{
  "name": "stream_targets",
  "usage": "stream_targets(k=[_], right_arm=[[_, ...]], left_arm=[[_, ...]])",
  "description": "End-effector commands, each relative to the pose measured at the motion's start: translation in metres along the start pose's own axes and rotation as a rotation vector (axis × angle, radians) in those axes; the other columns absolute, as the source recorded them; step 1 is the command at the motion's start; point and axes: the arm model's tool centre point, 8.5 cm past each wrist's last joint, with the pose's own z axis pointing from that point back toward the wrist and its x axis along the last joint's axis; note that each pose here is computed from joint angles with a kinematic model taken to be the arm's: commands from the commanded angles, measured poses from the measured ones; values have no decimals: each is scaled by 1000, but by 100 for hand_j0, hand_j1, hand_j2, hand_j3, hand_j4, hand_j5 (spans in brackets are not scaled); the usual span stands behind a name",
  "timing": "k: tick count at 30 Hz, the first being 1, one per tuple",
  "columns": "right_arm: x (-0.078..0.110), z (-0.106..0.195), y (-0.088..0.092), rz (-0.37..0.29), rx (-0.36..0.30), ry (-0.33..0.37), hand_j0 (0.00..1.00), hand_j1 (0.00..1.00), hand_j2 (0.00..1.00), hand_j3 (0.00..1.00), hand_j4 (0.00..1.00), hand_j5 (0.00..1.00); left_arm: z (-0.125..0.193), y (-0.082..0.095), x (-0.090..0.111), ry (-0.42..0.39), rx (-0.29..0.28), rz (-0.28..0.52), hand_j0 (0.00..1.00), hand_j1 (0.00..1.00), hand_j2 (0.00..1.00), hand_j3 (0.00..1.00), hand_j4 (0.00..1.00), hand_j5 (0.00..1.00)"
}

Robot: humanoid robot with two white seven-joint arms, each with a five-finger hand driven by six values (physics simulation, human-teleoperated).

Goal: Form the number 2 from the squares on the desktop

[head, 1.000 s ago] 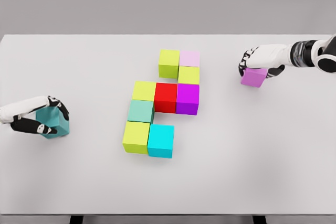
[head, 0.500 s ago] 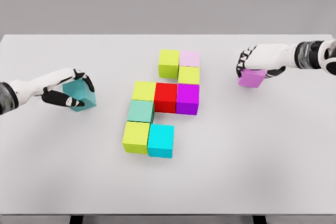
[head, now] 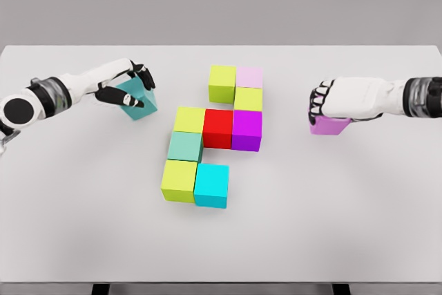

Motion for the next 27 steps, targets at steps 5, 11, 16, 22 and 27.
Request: stream_targets(k=[5, 11, 16, 22, 27], right_arm=[[28, 6, -16, 74, -29, -57, 54, 54, 54, 54, 54, 54], [40, 0, -8, 62, -20, -92, 54, 54, 54, 54, 54, 54], [50, -10, 0, 40, -21, -124, 54, 54, 54, 54, 54, 54], [58, -17, -3, 5, -50, -169, 53, 53, 53, 53, 53, 53], [62, -17, -10, -57, -100, -217, 53, 53, 53, 53, 53, 53]], left_arm=[[-41, -1, 13, -8, 15, -23, 44, 44, 44, 44, 44, 44], [-64, 11, 19, 3, 43, -24, 44, 44, 44, 44, 44, 44], [-81, 15, 37, -17, 51, -35, 44, 44, 44, 44, 44, 44], [-94, 5, 50, -33, 37, -98, 44, 44, 44, 44, 44, 44], [-98, 1, 56, -39, 32, -134, 44, 44, 44, 44, 44, 44]])
